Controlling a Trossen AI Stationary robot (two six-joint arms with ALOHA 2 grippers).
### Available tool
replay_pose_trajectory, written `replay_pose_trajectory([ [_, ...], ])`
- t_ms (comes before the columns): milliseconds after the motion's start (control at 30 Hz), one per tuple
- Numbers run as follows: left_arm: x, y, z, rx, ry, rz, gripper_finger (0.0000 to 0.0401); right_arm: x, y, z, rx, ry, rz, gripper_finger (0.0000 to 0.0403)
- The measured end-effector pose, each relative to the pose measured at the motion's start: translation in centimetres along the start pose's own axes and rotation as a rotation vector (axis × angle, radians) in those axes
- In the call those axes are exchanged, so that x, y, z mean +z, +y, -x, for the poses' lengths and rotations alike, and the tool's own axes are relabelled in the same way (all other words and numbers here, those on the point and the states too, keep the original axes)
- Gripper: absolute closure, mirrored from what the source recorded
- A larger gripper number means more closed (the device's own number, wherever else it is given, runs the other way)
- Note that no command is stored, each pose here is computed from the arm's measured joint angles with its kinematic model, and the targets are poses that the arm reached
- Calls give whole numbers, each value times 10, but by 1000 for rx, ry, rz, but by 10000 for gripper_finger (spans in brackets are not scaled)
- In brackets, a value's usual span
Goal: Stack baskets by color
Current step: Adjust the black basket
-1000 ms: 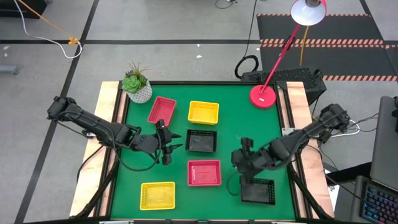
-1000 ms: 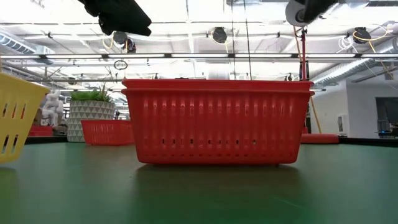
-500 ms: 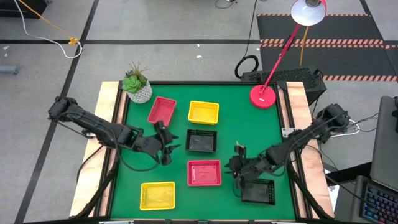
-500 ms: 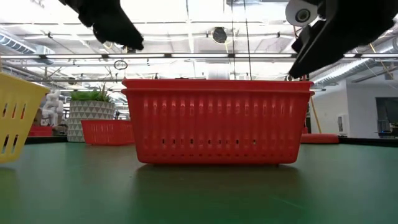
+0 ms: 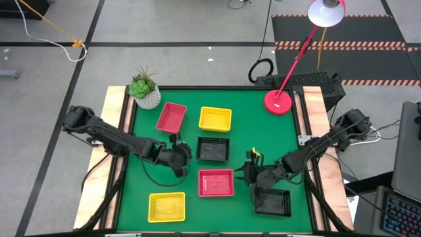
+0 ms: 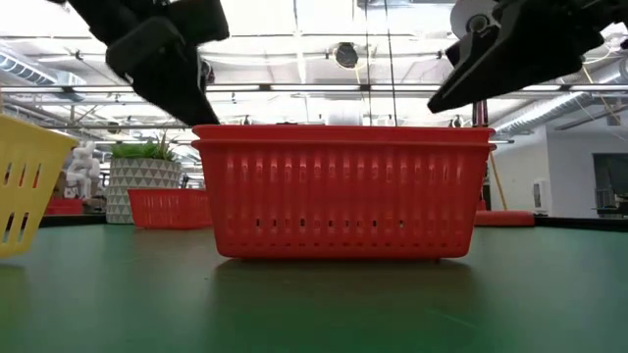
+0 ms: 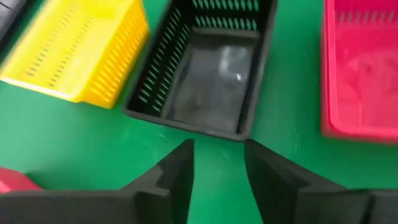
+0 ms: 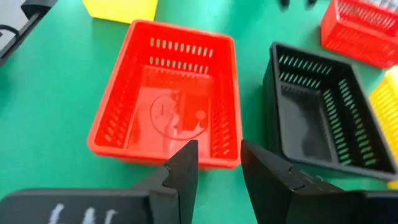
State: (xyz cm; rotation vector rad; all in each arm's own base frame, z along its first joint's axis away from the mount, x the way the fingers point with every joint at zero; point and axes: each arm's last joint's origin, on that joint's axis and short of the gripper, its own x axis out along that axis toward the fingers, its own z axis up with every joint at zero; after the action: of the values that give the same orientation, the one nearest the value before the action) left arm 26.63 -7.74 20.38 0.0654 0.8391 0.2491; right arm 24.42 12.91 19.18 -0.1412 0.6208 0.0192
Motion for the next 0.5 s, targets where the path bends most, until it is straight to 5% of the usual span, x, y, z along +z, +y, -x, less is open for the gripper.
replay_pose_trajectory([
  [500, -9, 8, -41, -59, 147, 9, 386, 11, -5, 14, 10, -69, 16, 287],
])
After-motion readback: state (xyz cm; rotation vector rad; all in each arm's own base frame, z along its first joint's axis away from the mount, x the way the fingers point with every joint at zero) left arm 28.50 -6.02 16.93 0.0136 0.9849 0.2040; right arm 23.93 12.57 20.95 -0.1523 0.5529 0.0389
